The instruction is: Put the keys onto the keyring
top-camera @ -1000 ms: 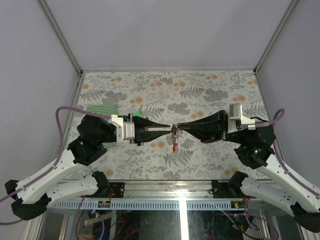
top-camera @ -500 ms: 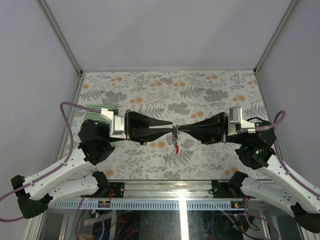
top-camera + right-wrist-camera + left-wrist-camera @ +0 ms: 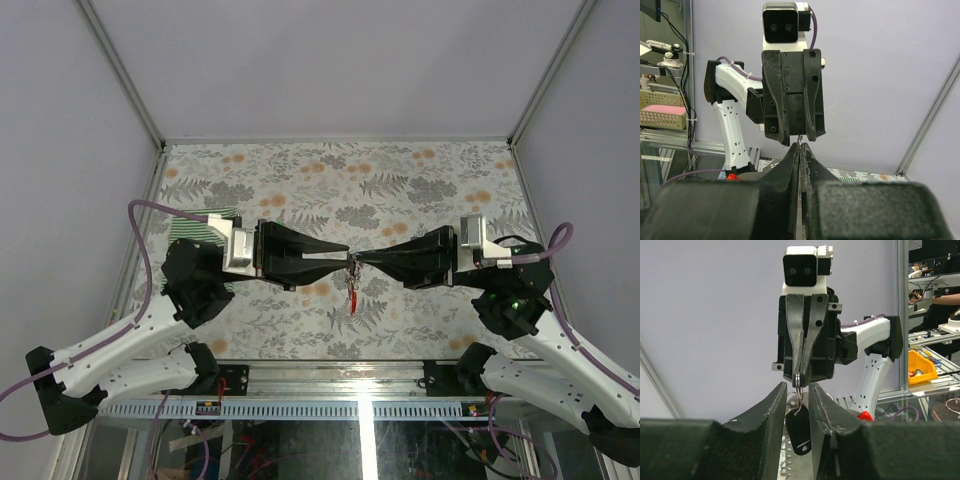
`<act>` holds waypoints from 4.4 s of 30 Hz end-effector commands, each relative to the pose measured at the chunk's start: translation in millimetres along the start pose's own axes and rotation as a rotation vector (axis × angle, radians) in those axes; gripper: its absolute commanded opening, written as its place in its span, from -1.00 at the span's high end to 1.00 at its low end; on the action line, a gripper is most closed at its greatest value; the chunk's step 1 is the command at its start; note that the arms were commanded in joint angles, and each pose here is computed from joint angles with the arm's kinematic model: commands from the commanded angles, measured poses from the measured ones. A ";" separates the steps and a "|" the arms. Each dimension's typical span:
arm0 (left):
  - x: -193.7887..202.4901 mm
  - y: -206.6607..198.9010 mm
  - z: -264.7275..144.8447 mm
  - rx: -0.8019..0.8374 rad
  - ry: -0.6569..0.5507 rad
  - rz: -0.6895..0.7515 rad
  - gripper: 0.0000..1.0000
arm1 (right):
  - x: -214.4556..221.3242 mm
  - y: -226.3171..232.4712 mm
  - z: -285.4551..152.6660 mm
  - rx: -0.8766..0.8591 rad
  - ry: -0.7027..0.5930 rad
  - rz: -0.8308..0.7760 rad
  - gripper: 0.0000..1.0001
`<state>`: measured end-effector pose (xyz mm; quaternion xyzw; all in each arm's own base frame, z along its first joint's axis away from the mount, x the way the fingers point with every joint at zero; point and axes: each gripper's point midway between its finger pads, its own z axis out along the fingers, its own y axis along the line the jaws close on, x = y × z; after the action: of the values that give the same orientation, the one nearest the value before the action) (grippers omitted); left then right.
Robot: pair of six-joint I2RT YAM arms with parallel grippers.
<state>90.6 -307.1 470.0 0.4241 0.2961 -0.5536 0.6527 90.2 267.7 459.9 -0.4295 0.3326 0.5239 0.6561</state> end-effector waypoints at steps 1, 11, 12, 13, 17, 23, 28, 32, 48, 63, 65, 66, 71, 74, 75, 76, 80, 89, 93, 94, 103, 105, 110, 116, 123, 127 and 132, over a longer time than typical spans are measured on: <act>-7.0 -3.8 1.6 0.017 -0.043 0.010 0.49 | -43.7 7.3 0.7 -0.025 -0.113 -0.091 1.00; -0.2 -6.0 3.9 0.038 -0.033 -0.021 0.50 | -43.8 7.2 1.2 -0.028 -0.114 -0.091 1.00; 0.1 -6.4 4.1 0.041 -0.032 -0.023 0.52 | -43.5 7.3 1.6 -0.030 -0.114 -0.089 1.00; 0.1 -6.7 4.2 0.043 -0.032 -0.024 0.53 | -43.4 7.5 1.5 -0.030 -0.114 -0.089 1.00; 1.4 -6.6 4.9 0.045 -0.029 -0.026 0.63 | -42.0 7.3 1.4 -0.030 -0.111 -0.088 1.00; 2.8 -6.7 6.1 0.050 -0.025 -0.033 0.77 | -40.3 7.3 1.5 -0.030 -0.107 -0.084 1.00; 3.2 -6.6 7.0 0.055 -0.013 -0.038 0.99 | -36.3 6.6 1.5 -0.029 -0.093 -0.080 1.00; 1.7 -5.1 8.5 0.053 0.029 -0.036 1.00 | -31.7 4.4 0.1 -0.016 -0.071 -0.088 0.99; 44.2 3.0 -21.7 0.050 0.605 -0.069 1.00 | -7.5 -13.0 -22.8 0.117 0.138 -0.155 0.41; 86.8 16.3 -67.3 0.039 1.088 -0.143 1.00 | 51.1 -9.5 -21.6 0.059 0.272 -0.032 0.29; 88.9 19.6 -71.7 0.029 1.131 -0.145 1.00 | 59.9 -8.5 -21.4 0.049 0.285 -0.016 0.28; 90.7 20.2 -74.8 0.025 1.157 -0.149 1.00 | 64.6 -8.4 -21.2 0.045 0.291 -0.006 0.28; 96.6 22.8 -88.1 0.008 1.276 -0.159 1.00 | 87.8 -8.3 -22.2 0.038 0.314 0.025 0.27; 97.5 24.4 -89.1 -0.001 1.289 -0.148 1.00 | 96.6 -8.9 -24.0 0.044 0.317 0.030 0.27; 97.3 24.7 -89.1 -0.004 1.289 -0.149 1.00 | 98.6 -9.2 -24.4 0.047 0.316 0.032 0.27; 97.4 24.5 -89.1 -0.003 1.288 -0.150 1.00 | 99.9 -9.4 -24.5 0.050 0.314 0.035 0.27; 99.8 21.0 -88.1 0.015 1.287 -0.163 1.00 | 100.7 -8.6 -21.1 0.045 0.278 0.055 0.27; 102.4 19.2 -86.0 0.030 1.288 -0.166 1.00 | 103.0 -6.8 -6.7 -0.012 0.233 0.086 0.28; 100.8 18.8 -85.6 0.031 1.284 -0.162 1.00 | 107.4 -5.4 -3.4 -0.036 0.236 0.100 0.31; 101.3 18.5 -85.8 0.032 1.285 -0.162 1.00 | 107.7 -5.4 -2.9 -0.039 0.236 0.102 0.32; 100.2 17.3 -82.9 0.041 1.273 -0.162 1.00 | 114.2 -5.0 -4.4 -0.042 0.254 0.107 0.39; 99.9 16.6 -82.3 0.043 1.269 -0.164 1.00 | 115.4 -5.2 -4.8 -0.040 0.258 0.106 0.40; 99.7 15.1 -80.7 0.051 1.264 -0.163 1.00 | 118.4 -7.7 -5.0 -0.030 0.265 0.102 0.38; 99.6 12.8 -80.0 0.063 1.261 -0.163 1.00 | 119.0 -10.5 -3.5 -0.022 0.263 0.095 0.33; 99.2 11.1 -79.6 0.073 1.257 -0.160 1.00 | 121.5 -11.1 -3.7 -0.020 0.270 0.098 0.40; 100.3 12.3 -77.7 0.073 1.253 -0.151 1.00 | 122.4 -12.5 -3.7 -0.017 0.283 0.092 0.69; 100.5 11.8 -76.3 0.078 1.247 -0.149 1.00 | 119.6 -12.3 -6.3 -0.008 0.285 0.085 0.98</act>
<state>131.6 -280.7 336.6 0.6654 0.6496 -0.2445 0.2745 127.9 311.5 338.4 -0.4913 0.4537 0.4956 0.5542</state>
